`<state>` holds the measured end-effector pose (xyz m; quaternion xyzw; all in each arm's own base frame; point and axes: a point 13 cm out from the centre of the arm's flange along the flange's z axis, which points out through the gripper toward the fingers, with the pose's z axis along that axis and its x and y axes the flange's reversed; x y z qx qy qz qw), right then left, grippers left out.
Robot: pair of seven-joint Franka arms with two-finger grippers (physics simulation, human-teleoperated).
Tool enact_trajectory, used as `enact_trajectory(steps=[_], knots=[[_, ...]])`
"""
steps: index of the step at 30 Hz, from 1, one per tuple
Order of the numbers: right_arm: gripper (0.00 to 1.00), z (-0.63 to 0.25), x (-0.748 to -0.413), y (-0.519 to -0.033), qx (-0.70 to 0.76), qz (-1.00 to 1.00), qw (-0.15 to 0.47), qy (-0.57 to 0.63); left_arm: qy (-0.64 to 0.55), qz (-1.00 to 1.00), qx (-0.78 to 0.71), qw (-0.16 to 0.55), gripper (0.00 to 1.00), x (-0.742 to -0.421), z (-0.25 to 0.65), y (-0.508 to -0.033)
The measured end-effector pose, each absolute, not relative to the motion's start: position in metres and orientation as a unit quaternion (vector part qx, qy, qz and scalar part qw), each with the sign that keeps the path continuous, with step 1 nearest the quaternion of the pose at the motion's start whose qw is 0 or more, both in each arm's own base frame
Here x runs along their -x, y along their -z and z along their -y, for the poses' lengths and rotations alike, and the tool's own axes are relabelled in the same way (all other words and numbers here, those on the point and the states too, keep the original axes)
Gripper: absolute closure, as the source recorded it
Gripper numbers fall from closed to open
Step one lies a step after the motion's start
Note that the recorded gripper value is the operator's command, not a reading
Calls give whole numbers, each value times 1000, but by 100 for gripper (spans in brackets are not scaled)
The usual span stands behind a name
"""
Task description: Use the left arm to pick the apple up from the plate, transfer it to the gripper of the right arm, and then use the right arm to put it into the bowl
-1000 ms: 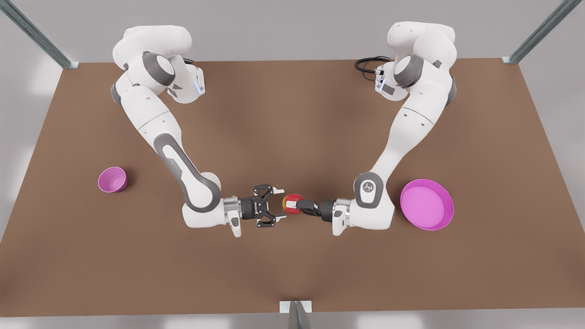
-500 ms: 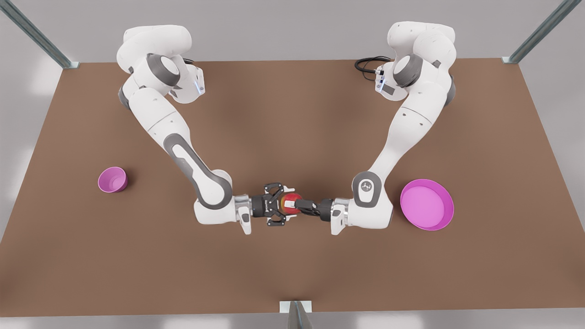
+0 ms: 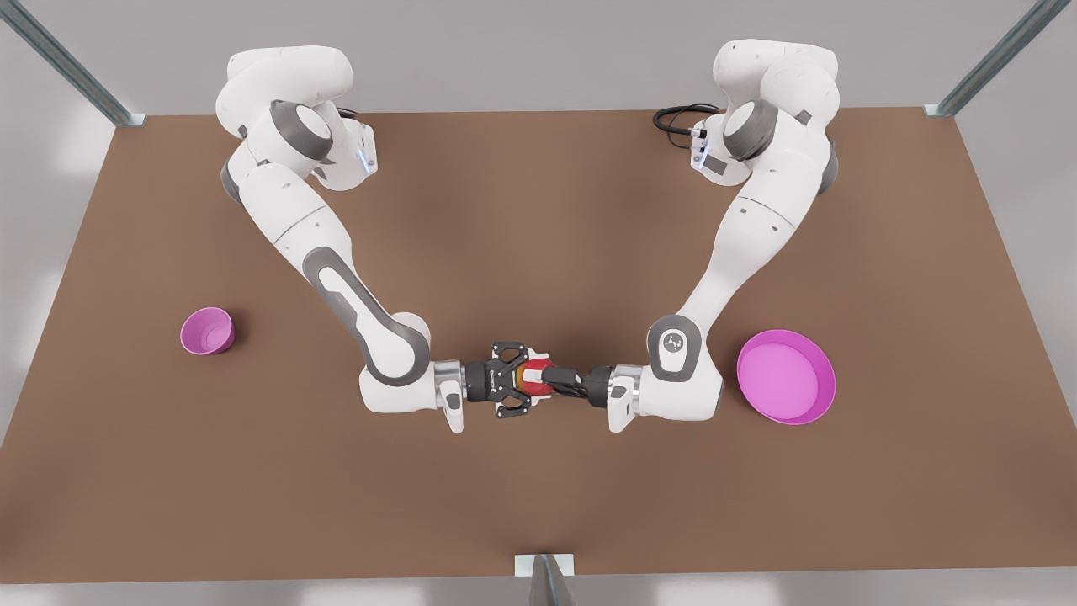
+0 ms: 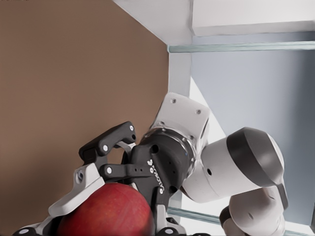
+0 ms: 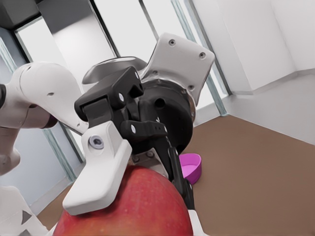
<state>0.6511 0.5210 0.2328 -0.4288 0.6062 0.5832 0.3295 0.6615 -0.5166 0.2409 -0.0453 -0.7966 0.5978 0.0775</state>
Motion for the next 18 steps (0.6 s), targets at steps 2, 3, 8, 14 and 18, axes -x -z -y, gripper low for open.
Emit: enact_trajectory(steps=[2, 3, 8, 14, 18], knots=[[38, -520, -651, -233, 430, -606, 330, -582, -598, 796, 46, 77, 0, -661, 517, -241], [38, -520, -652, -232, 430, -606, 331, -582, -598, 796, 46, 77, 0, -661, 517, -241], [38, -475, -672, -229, 438, -610, 338, -567, -600, 796, 38, 68, 0, -676, 496, -244], [38, -303, -664, -235, 553, -621, 277, -482, -536, 840, 81, 25, 0, -720, 356, -297], [36, -145, -640, -233, 673, -649, 152, -320, -257, 937, 237, 18, 0, -675, 277, -360]])
